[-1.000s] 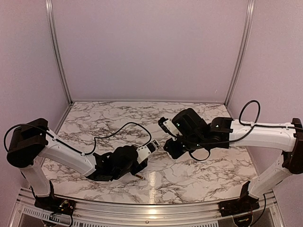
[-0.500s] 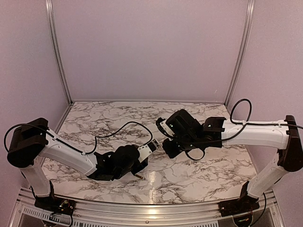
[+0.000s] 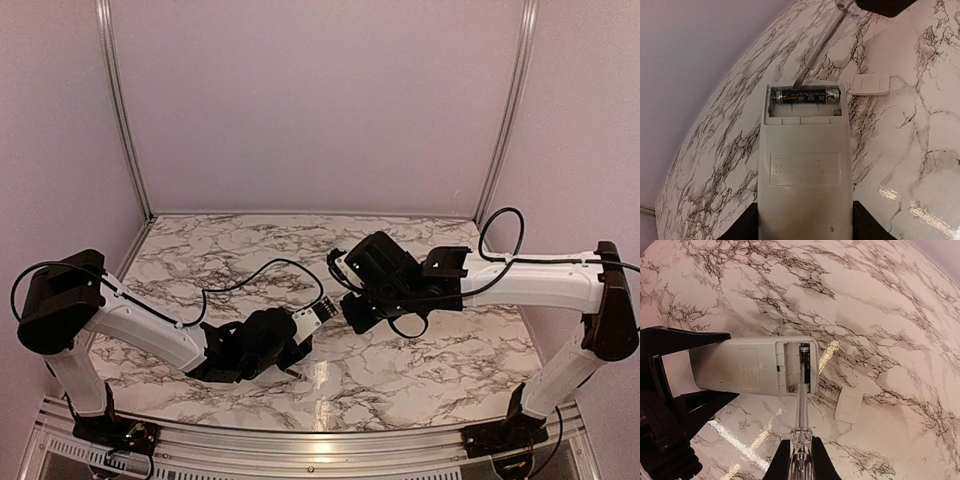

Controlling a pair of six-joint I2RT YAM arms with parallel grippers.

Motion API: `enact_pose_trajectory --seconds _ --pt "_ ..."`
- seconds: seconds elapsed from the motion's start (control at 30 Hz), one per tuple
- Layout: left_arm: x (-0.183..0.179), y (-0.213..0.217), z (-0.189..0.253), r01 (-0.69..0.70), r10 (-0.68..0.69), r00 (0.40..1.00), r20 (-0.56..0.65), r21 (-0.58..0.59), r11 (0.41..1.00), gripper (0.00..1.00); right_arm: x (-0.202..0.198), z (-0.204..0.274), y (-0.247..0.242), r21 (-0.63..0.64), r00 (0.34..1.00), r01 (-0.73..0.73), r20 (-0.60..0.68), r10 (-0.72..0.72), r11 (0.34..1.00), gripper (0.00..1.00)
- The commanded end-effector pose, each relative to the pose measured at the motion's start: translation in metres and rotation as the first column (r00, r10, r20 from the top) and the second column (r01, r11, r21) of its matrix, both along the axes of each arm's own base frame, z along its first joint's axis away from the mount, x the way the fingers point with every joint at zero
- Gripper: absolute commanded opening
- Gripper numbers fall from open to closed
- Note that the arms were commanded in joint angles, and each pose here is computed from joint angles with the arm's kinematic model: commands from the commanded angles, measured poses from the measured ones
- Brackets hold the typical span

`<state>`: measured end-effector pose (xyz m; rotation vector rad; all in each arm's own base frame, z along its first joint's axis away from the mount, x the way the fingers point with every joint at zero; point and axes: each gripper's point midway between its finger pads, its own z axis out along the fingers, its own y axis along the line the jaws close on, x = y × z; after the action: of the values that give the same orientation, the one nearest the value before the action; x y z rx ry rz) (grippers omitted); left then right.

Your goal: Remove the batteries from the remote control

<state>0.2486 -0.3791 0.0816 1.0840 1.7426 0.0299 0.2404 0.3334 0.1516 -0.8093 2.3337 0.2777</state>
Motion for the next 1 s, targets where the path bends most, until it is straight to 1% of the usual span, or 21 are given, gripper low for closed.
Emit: enact_pose_trajectory --seconds 0.0,0.97 --pt "0.0 -0.006 0.002 0.002 -0.002 1.0 0.008 0.002 1.0 0.0 0.003 0.01 0.007 -0.005 1.0 -0.008 0.024 0.008 1.0 0.0" --pt "0.0 -0.007 0.002 0.007 -0.007 1.0 0.004 0.005 1.0 0.0 0.007 -0.01 0.005 -0.082 1.0 0.004 0.007 -0.003 0.997 0.0"
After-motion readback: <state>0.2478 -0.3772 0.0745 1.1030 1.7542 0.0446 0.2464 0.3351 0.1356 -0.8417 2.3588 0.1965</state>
